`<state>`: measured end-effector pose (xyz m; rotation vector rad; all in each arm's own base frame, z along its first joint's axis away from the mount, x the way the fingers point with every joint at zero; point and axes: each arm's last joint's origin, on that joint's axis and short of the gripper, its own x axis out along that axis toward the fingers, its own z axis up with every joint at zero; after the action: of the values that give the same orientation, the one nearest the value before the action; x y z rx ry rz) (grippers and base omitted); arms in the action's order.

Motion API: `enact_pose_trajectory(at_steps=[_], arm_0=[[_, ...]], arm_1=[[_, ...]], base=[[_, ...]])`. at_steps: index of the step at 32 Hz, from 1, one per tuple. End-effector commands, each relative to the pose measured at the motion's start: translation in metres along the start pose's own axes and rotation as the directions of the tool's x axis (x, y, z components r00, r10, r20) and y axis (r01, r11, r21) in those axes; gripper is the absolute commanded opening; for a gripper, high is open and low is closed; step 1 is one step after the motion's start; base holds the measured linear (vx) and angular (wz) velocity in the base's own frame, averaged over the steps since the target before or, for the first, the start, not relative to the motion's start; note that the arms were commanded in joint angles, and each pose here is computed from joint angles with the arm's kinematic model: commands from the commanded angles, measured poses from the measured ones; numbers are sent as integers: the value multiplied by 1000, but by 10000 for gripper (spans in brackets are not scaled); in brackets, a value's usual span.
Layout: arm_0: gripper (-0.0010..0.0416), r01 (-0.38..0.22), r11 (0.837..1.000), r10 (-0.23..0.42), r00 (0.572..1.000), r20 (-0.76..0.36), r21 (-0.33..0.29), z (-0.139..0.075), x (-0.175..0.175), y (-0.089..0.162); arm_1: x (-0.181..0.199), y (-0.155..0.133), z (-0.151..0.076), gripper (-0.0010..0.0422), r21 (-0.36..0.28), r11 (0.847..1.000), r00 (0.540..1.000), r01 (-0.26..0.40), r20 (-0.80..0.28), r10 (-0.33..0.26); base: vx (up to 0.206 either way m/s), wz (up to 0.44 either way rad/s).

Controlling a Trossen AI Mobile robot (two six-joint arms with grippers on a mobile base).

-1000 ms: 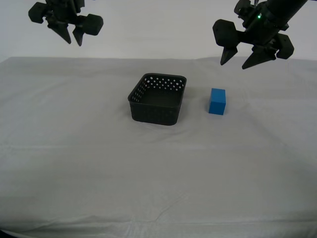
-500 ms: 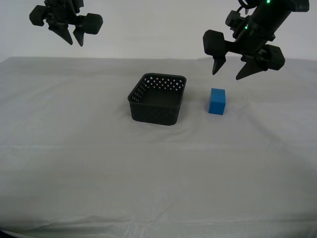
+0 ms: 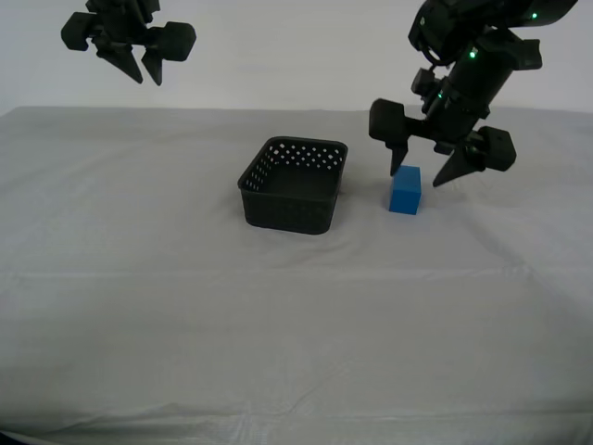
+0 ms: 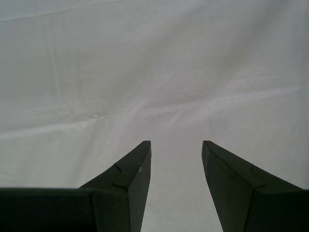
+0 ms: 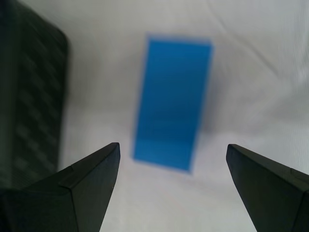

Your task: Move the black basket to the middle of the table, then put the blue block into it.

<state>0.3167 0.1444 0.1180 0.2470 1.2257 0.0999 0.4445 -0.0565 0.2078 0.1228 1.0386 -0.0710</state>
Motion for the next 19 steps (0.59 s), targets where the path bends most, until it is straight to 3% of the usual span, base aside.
enact_pose_trajectory(at_steps=[1,6,11,15,17,18,19], arm_0=[[311,1,1000,-1,1000,-14,7,0,12,5],[312,-20,1000,20,1000,-19,-12,14,26,20],[300,18,999,-20,998,-67,-30,19,37,23],[297,53,998,-54,997,-59,-23,18,39,21],[282,63,998,-63,997,-51,-12,19,39,21],[256,72,997,-73,996,-43,-11,19,39,21],[195,73,997,-73,996,-42,-10,19,39,21]], arm_1=[[0,0,0,139,1,1000,1000,6,2,-6],[0,0,0,139,1,1000,1000,6,1,-6],[0,0,0,139,2,1000,1000,7,-3,-7],[0,-2,0,139,1,999,999,55,-1,-55],[0,-2,0,139,2,998,998,59,-1,-59],[0,-2,0,139,2,998,998,59,-1,-59],[0,-2,0,139,2,998,998,59,-2,-59]], base=[[0,0],[0,0],[0,0],[0,0],[0,0],[0,0],[0,0]])
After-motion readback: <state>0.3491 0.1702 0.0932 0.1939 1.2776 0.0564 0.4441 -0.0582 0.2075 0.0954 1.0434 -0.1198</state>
